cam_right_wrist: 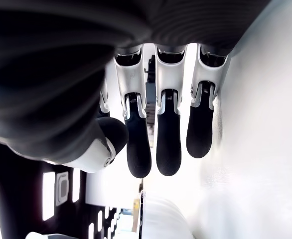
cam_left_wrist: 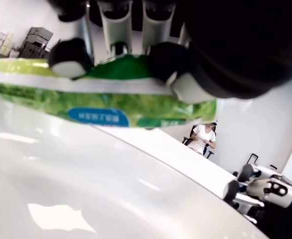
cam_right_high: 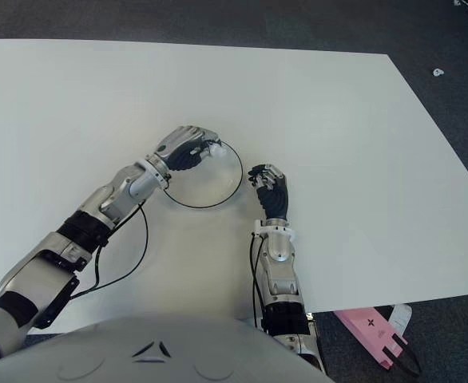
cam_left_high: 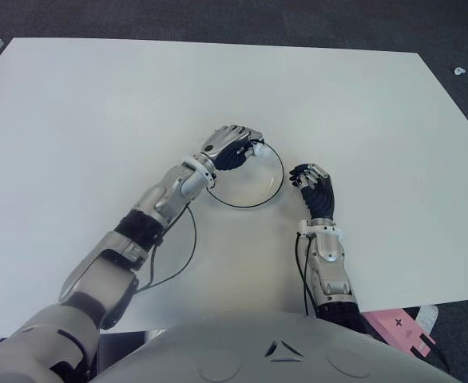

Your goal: Put the toothpaste on the table into the plate.

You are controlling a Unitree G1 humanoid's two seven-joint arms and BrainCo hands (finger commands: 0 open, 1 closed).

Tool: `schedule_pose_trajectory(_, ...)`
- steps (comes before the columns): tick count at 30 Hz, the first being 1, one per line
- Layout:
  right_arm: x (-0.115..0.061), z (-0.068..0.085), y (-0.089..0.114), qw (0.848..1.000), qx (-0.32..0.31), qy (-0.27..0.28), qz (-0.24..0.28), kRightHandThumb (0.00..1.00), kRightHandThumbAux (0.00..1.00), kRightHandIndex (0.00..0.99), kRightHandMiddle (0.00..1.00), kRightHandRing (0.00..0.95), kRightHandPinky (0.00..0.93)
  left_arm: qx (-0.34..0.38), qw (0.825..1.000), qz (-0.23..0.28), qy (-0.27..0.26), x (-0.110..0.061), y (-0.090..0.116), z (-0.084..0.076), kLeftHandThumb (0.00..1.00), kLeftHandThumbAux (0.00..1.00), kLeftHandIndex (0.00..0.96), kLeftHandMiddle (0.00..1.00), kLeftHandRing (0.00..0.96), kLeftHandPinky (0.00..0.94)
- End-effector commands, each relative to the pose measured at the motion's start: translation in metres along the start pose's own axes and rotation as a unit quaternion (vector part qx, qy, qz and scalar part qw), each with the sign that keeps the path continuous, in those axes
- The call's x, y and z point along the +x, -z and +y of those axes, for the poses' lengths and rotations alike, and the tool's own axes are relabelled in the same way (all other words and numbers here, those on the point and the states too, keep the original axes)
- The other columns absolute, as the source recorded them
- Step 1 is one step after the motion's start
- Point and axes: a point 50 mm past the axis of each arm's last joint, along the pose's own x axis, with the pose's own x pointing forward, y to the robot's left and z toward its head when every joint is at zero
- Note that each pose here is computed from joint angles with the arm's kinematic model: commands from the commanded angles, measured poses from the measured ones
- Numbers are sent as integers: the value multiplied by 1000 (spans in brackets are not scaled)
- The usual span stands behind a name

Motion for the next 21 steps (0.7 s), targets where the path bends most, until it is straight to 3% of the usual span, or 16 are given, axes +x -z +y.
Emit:
schedule_pose_trajectory(1,-14,-2,23,998,-8,3,68,705,730,429,498,486,482,-18,998,34,58,-20,12,-35,853,668,399,542,876,864)
schedule_pose_trajectory(9,-16,-3,22,998,-3,-1,66,705,731,429,497,493,486,-9,994,53,98,-29,20,-52,853,668,398,540,882,878)
schedule_pose_trajectory(21,-18,-5,21,998,-1,-9,60,705,731,429,498,500,500,30,990,58,125,-44,22,-64,851,668,404,550,909,904)
